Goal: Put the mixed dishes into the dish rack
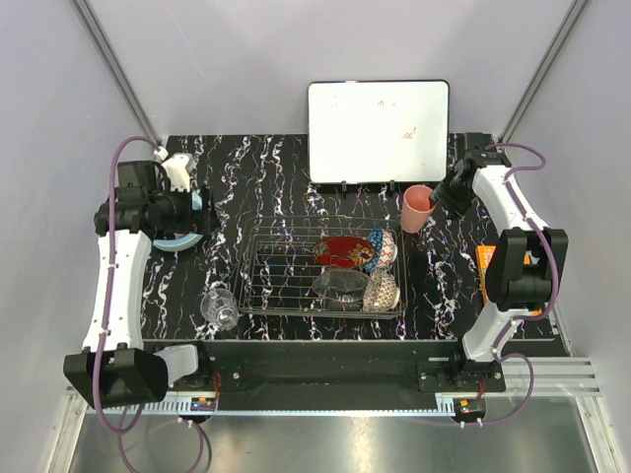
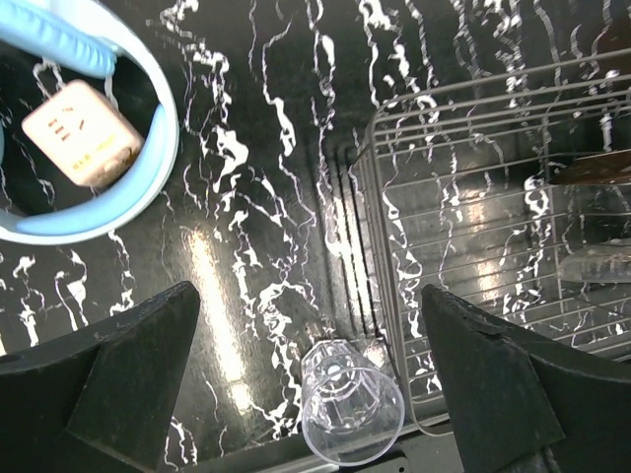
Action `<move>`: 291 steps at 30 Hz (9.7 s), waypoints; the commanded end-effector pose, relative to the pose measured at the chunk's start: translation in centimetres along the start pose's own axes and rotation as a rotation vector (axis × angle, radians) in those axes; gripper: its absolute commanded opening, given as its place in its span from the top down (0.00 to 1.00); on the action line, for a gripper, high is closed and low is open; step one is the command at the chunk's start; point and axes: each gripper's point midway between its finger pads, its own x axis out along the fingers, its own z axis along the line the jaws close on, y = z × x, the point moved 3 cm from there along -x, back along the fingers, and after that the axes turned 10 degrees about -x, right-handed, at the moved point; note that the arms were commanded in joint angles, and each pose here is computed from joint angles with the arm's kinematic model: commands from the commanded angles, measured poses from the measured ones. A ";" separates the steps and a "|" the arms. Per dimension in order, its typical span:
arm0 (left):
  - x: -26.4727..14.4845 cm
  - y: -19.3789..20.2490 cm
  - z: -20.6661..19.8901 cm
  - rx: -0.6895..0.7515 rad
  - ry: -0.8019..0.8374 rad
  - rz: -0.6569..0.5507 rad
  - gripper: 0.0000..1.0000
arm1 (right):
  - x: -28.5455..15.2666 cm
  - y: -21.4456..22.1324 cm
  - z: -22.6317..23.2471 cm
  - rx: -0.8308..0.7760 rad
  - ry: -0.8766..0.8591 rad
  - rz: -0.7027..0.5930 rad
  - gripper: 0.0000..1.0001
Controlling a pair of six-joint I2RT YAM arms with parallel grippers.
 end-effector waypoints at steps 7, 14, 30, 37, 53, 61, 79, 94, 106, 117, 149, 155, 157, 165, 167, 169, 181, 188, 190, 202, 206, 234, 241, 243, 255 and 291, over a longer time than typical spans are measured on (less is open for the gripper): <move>0.0 -0.6 -0.1 0.033 -0.047 -0.007 0.01 | 2.5 -0.1 -0.4 0.001 0.052 0.000 0.80; -1.1 -1.7 -1.4 0.056 -0.030 -0.048 0.01 | 2.6 -0.2 0.4 -0.005 0.009 0.012 1.00; -11.8 -7.8 -12.7 0.172 0.480 -0.330 0.01 | -29.1 4.7 13.1 -0.165 -1.440 -0.296 1.00; -14.8 -8.6 -18.3 0.062 0.965 -0.245 0.01 | -30.0 11.5 16.1 -0.190 -1.737 -0.037 1.00; -12.9 -7.2 -18.4 -0.005 1.160 -0.079 0.01 | -29.8 15.2 20.9 -0.241 -1.767 0.129 1.00; -13.6 -6.1 -18.7 -0.002 1.175 -0.065 0.01 | -30.0 15.8 21.8 -0.271 -1.778 0.131 1.00; -13.0 -6.3 -19.0 -0.010 1.158 -0.103 0.01 | -31.8 17.3 23.4 -0.304 -1.858 0.184 1.00; -12.9 -7.1 -19.1 0.004 1.147 -0.132 0.72 | -28.8 20.8 26.6 -0.246 -1.820 0.222 1.00; -12.4 -7.9 -16.2 -0.001 0.852 -0.266 1.00 | -22.9 15.1 17.6 -0.302 -1.407 -0.021 0.02; -1.5 -2.6 -11.1 0.241 0.180 -0.083 1.00 | -26.6 11.0 11.5 -0.297 -1.213 -0.420 0.04; 9.1 8.4 -12.6 0.616 0.067 0.334 1.00 | -24.5 12.4 10.8 -0.299 -1.164 -0.328 0.07; 10.1 9.6 -13.2 0.602 0.122 0.371 1.00 | -24.0 12.5 10.7 -0.300 -1.151 -0.323 0.06; 10.5 9.9 -13.0 0.594 0.115 0.374 1.00 | -23.9 12.4 10.7 -0.300 -1.148 -0.322 0.05; 11.6 9.3 -12.6 0.577 0.091 0.378 0.75 | -23.8 12.3 10.8 -0.294 -1.141 -0.323 0.02; 11.5 8.8 -12.7 0.567 0.087 0.356 0.28 | -23.5 12.4 10.8 -0.294 -1.136 -0.315 0.00; 11.1 8.4 -12.7 0.566 0.085 0.333 0.01 | -23.5 12.4 10.8 -0.300 -1.136 -0.314 0.00; 7.0 5.0 -13.4 0.570 0.087 0.192 0.01 | -24.5 12.2 10.4 -0.313 -1.127 -0.339 0.00; 0.7 2.8 -13.6 0.609 0.141 0.046 0.01 | -25.3 11.8 10.1 -0.333 -1.099 -0.366 0.00; -0.4 2.8 -12.7 0.615 0.130 0.025 0.01 | -25.0 11.7 10.0 -0.338 -1.084 -0.370 0.00; -0.6 10.9 1.3 0.642 -0.105 0.154 0.15 | -23.4 11.8 9.4 -0.366 -1.004 -0.390 0.00; 0.1 12.1 2.2 0.635 -0.061 0.169 0.29 | -23.1 12.4 9.9 -0.379 -1.001 -0.373 0.00; 5.8 17.0 3.4 0.601 0.136 0.451 0.85 | -21.3 12.8 10.3 -0.377 -0.973 -0.327 0.10; 4.5 13.1 2.4 0.642 0.123 0.304 1.00 | -22.0 13.2 11.4 -0.438 -1.002 -0.321 0.02; 3.4 10.7 1.8 0.653 0.100 0.220 1.00 | -22.7 14.3 12.5 -0.484 -1.032 -0.308 0.00; -9.1 -0.8 -5.2 0.700 0.159 -0.226 1.00 | -27.4 19.0 17.8 -0.672 -1.398 -0.098 0.00; -8.5 -5.5 -19.3 -0.108 1.185 -0.151 1.00 | -31.3 17.8 22.1 -0.258 -1.972 0.006 0.00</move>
